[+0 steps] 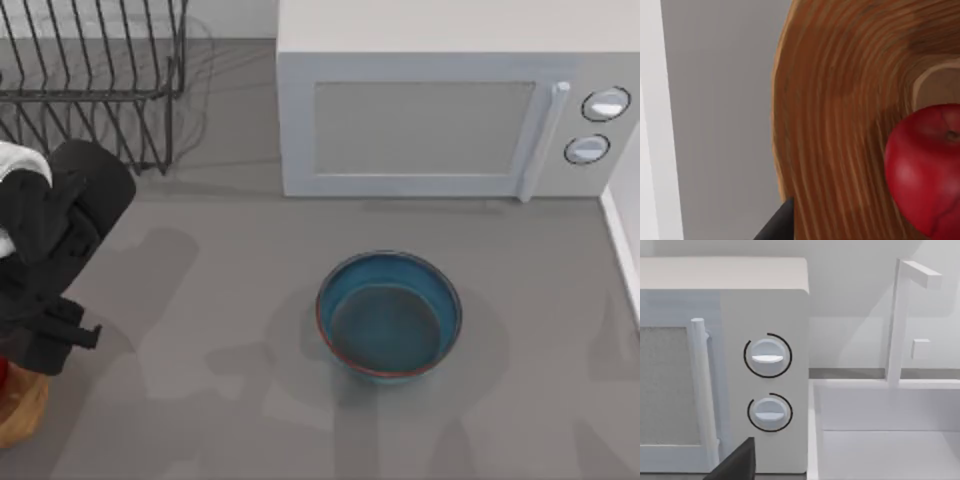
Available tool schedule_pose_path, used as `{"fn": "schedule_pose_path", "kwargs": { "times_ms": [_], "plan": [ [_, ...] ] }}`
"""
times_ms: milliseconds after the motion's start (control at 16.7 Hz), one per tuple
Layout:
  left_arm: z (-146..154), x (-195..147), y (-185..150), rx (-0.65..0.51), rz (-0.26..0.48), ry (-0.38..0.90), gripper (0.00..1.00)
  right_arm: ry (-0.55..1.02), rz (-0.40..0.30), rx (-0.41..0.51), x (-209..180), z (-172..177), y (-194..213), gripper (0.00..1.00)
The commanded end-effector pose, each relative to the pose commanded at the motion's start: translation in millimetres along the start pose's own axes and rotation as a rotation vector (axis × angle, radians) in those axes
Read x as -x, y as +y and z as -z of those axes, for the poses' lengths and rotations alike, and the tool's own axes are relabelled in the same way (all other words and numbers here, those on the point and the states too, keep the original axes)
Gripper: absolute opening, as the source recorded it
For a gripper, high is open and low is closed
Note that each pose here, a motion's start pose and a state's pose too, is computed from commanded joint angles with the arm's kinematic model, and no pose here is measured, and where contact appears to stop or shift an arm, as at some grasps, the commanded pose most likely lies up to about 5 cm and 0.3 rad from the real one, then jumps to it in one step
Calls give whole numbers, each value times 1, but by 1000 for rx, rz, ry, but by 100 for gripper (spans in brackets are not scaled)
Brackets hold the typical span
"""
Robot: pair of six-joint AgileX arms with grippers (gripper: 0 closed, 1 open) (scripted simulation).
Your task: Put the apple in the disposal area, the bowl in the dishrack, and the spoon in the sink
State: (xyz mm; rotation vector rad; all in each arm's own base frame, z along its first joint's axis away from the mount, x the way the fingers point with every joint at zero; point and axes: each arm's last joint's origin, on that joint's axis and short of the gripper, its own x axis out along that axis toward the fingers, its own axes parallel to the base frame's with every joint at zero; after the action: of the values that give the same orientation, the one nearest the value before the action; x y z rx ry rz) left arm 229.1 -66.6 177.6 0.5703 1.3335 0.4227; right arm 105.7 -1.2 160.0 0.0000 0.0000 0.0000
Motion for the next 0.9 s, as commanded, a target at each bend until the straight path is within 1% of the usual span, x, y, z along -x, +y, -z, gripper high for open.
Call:
{"fn": "schedule_pose_path", "kwargs": {
  "times_ms": [60,600,720,900],
  "plan": [
    [0,0,0,0,0,0,100,0,0,0,0,0,0,100],
    [0,1,0,0,-2,-2,100,0,0,0,0,0,0,100],
    [3,1,3,19,16,-18,100,0,0,0,0,0,0,100],
    [15,4,15,99,87,-90,100,0,0,0,0,0,0,100]
  ]
}}
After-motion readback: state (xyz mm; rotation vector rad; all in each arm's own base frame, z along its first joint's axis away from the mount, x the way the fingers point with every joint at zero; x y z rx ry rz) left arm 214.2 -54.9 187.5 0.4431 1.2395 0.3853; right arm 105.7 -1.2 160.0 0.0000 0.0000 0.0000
